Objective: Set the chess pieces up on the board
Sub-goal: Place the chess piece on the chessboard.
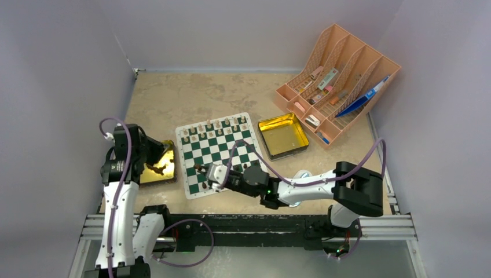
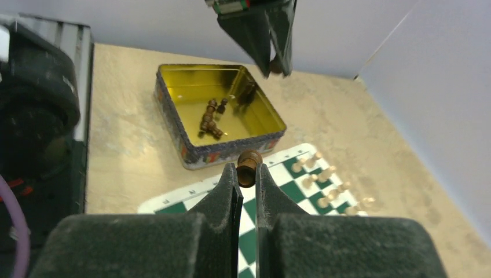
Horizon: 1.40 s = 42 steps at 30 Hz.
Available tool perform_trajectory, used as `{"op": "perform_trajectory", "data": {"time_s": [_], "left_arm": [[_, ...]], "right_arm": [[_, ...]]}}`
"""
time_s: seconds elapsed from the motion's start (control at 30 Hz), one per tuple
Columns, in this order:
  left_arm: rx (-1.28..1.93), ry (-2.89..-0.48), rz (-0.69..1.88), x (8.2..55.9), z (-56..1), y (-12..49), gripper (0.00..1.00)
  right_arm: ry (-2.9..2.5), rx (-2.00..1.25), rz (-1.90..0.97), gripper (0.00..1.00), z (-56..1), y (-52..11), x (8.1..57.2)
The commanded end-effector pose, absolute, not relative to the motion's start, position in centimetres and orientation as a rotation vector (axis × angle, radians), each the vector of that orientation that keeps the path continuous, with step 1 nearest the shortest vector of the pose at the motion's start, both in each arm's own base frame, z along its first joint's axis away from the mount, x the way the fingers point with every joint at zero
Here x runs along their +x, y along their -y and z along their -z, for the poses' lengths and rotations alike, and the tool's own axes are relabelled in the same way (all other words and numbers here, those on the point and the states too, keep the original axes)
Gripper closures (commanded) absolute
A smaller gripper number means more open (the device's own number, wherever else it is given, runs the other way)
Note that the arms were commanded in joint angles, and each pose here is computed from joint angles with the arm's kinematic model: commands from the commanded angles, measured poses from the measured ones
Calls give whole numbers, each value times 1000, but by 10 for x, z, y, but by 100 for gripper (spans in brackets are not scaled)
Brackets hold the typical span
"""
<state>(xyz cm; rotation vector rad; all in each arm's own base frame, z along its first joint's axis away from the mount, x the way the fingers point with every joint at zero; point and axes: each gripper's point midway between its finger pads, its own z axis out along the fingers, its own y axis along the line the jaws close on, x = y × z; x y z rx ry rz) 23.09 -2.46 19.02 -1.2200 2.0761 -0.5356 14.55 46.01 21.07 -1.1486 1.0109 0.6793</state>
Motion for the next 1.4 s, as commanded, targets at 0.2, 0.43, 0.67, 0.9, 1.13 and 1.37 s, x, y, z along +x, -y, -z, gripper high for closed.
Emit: {"op": "perform_trajectory", "data": {"time_s": [0.2, 0.43, 0.67, 0.9, 1.13, 1.37], "left_arm": [[-736, -1619, 219, 211, -343, -29, 100], [-696, -1510, 84, 188, -385, -48, 100], [-765, -1418, -56, 169, -401, -73, 100], [-778, -1426, -38, 171, -395, -72, 100], [-789, -1440, -24, 170, -389, -70, 100], [-784, -1448, -8, 173, -388, -67, 100]], "right_arm": [[-1608, -1047, -927, 100, -179, -505, 138], [-1911, -1105, -829, 100, -126, -523, 138], [-2046, -1134, -688, 100, -87, -528, 141], [-2099, -1177, -634, 100, -64, -527, 138], [-2112, -1184, -611, 100, -55, -527, 138], [-2123, -1173, -569, 100, -53, -527, 143]]}}
